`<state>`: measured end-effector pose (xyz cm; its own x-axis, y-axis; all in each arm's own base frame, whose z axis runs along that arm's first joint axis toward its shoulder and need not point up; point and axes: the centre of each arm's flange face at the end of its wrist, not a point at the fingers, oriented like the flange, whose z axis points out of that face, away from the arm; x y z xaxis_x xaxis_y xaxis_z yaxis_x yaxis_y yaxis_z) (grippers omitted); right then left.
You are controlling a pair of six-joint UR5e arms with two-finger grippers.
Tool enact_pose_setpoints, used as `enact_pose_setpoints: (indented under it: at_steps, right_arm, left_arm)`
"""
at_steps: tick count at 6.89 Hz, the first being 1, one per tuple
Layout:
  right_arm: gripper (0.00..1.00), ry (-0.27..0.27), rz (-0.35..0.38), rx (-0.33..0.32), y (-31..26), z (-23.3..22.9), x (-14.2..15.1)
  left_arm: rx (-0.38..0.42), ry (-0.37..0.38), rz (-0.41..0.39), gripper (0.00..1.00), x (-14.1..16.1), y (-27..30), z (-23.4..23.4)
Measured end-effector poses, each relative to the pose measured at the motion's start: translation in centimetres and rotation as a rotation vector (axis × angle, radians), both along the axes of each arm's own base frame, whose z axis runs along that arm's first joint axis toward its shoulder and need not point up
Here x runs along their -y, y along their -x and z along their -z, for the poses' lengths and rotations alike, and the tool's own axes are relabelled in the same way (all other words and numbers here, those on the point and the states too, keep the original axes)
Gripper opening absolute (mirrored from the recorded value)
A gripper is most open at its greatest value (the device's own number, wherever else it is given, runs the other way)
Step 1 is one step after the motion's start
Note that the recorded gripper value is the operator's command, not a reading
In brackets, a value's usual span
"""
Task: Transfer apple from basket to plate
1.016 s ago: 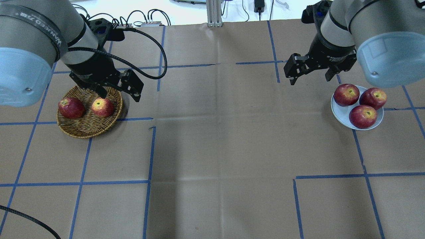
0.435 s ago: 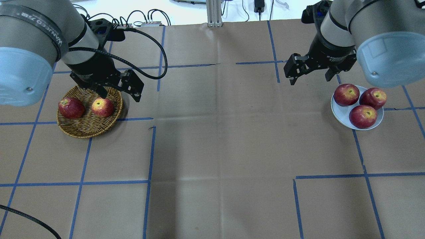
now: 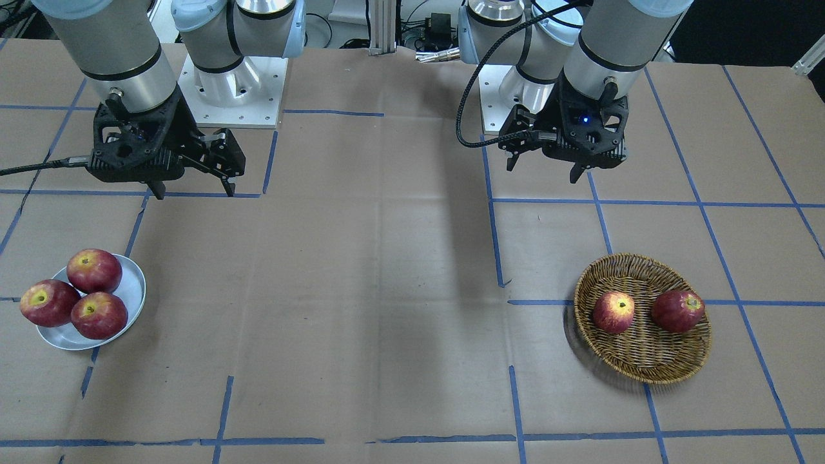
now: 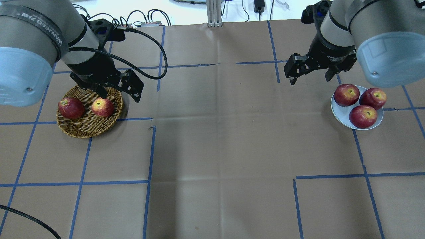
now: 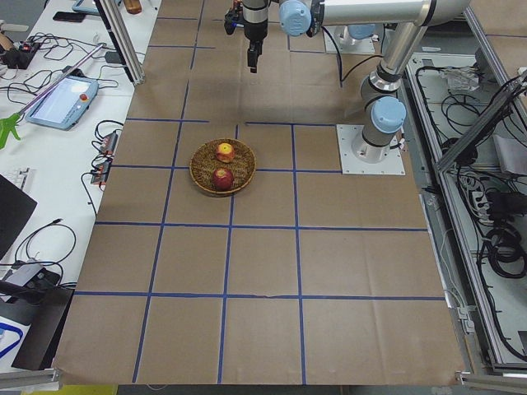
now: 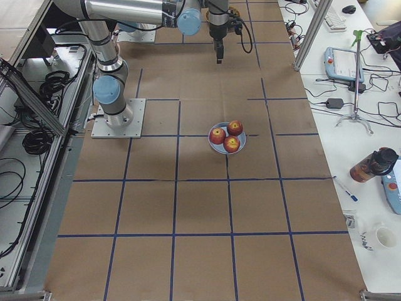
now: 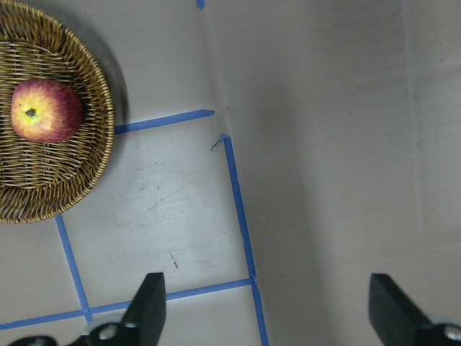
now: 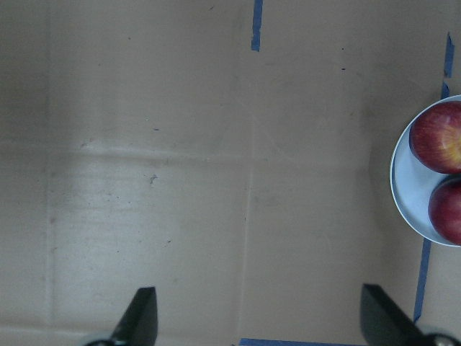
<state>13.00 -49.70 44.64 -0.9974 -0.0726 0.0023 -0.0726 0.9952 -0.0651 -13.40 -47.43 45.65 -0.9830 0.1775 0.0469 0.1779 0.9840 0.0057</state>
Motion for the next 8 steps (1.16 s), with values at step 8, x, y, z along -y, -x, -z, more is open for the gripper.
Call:
enact_pose_setpoints:
  at_steps: [8]
  right_arm:
    - [1.0,0.0,0.0,0.0,0.0,0.0,0.0]
  left_arm:
    - [0.031,0.073,0.099,0.99,8.7,-14.7,15.5]
